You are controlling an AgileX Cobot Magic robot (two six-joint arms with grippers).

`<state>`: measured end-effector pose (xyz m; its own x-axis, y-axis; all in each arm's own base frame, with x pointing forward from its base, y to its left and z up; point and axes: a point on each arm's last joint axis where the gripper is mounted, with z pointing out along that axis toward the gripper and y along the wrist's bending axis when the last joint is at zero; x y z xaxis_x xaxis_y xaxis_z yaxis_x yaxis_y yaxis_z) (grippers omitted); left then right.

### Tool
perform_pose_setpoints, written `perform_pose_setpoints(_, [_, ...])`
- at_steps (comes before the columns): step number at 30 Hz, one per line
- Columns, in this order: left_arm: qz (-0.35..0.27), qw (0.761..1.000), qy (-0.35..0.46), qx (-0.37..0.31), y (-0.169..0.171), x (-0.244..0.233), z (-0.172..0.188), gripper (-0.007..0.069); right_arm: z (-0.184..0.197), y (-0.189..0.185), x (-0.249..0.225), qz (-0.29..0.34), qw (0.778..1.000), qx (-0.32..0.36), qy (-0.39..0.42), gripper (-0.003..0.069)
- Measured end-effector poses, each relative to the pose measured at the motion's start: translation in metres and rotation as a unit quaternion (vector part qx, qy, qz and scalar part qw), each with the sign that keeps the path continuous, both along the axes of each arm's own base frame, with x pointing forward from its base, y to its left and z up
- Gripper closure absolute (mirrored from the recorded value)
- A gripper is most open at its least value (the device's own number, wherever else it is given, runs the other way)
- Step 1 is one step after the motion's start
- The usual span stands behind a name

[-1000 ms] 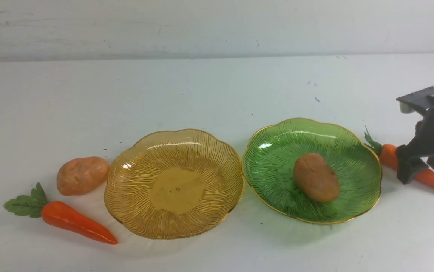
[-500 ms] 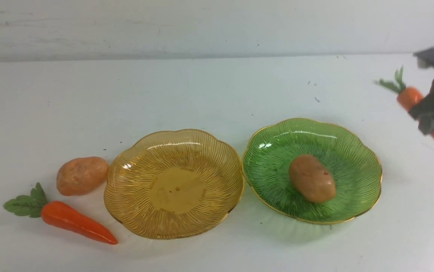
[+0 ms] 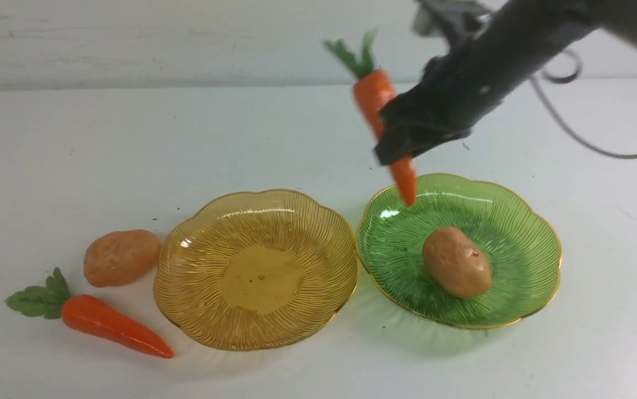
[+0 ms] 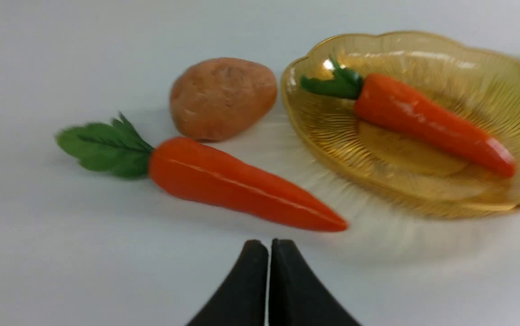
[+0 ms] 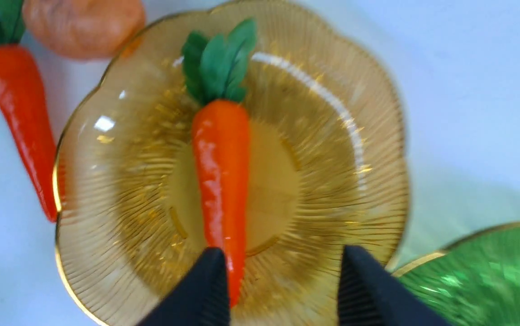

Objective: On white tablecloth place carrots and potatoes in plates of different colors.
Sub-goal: 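Place the carrot on the yellow plate with the right gripper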

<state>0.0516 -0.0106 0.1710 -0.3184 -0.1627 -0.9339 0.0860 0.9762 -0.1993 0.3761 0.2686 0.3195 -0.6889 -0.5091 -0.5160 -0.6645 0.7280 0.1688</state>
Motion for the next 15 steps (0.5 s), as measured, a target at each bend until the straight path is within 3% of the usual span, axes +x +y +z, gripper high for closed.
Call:
perform_pose_setpoints(3, [0.008,0.982,0.022,-0.186,-0.008,-0.001,0.003,0.0629,0.054,-0.04,-0.015,-0.05,0.996,-0.019,-0.067,0.059])
perform_pose_setpoints(4, [0.009,0.969,0.029,-0.246,-0.011,-0.001,0.004,0.0629,0.07,-0.057,-0.025,-0.068,0.994,-0.027,-0.087,0.0634])
perform_pose_setpoints(7, [0.006,0.932,0.043,-0.36,-0.016,-0.002,0.009,0.0629,0.103,-0.104,-0.07,-0.103,0.987,-0.039,-0.117,0.0669])
perform_pose_setpoints(9, [0.004,0.92,0.045,-0.39,-0.018,-0.002,0.01,0.0629,0.122,-0.14,-0.121,-0.133,0.982,-0.025,-0.131,0.0673])
perform_pose_setpoints(11, [0.001,0.917,0.045,-0.396,-0.018,-0.002,0.011,0.0629,0.115,-0.162,-0.161,-0.147,0.981,-0.019,-0.125,0.0674])
perform_pose_setpoints(15, [0.008,0.917,0.026,-0.398,-0.016,-0.001,0.013,0.0629,0.09,-0.195,-0.231,-0.154,0.967,0.042,-0.198,0.0674])
